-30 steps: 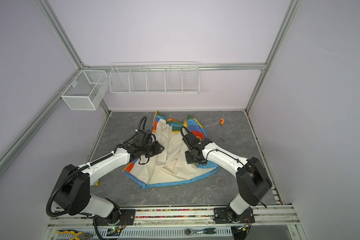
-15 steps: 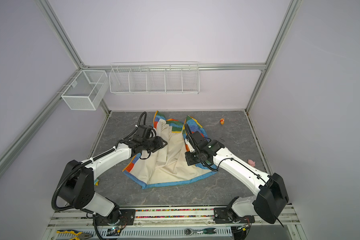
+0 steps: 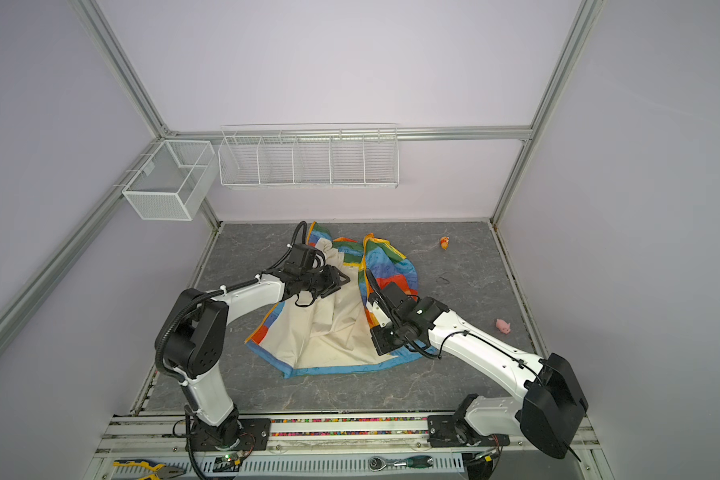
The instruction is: Zip up the jacket
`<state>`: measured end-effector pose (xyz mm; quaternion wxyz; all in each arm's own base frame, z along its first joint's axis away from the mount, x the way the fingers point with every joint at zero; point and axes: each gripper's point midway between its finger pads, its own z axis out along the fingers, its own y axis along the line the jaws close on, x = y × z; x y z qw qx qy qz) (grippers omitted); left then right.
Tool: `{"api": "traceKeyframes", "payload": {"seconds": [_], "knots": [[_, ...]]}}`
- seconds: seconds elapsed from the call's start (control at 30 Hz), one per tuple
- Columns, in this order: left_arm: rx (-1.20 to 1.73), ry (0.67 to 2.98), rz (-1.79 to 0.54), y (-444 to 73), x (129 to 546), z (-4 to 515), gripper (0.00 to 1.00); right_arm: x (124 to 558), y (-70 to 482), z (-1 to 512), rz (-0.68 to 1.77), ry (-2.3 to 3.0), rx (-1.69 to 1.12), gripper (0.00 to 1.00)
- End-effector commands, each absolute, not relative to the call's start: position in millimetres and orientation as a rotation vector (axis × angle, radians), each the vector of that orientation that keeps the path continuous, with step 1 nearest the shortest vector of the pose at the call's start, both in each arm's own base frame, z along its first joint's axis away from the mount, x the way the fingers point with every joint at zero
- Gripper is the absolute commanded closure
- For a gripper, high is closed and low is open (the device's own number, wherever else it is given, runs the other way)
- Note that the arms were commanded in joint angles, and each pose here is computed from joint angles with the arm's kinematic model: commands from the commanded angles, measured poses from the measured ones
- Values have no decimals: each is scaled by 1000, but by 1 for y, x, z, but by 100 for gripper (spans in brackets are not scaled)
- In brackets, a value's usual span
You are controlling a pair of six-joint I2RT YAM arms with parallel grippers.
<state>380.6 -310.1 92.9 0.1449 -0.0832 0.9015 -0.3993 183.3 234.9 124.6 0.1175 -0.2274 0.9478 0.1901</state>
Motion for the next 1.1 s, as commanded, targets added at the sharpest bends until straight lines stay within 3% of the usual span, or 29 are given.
{"api": "traceKeyframes", "payload": {"seconds": [0.0,0.6,1.07], "knots": [[-244,2537,-1257,-327,388,102,50,185,239,123,570,2766,-653,93],[-310,2483,-1392,-354,404,75,48,184,241,132,609,2741,-658,93],[-241,2383,-1470,-381,442,107,52,182,238,137,609,2726,-673,93]]}}
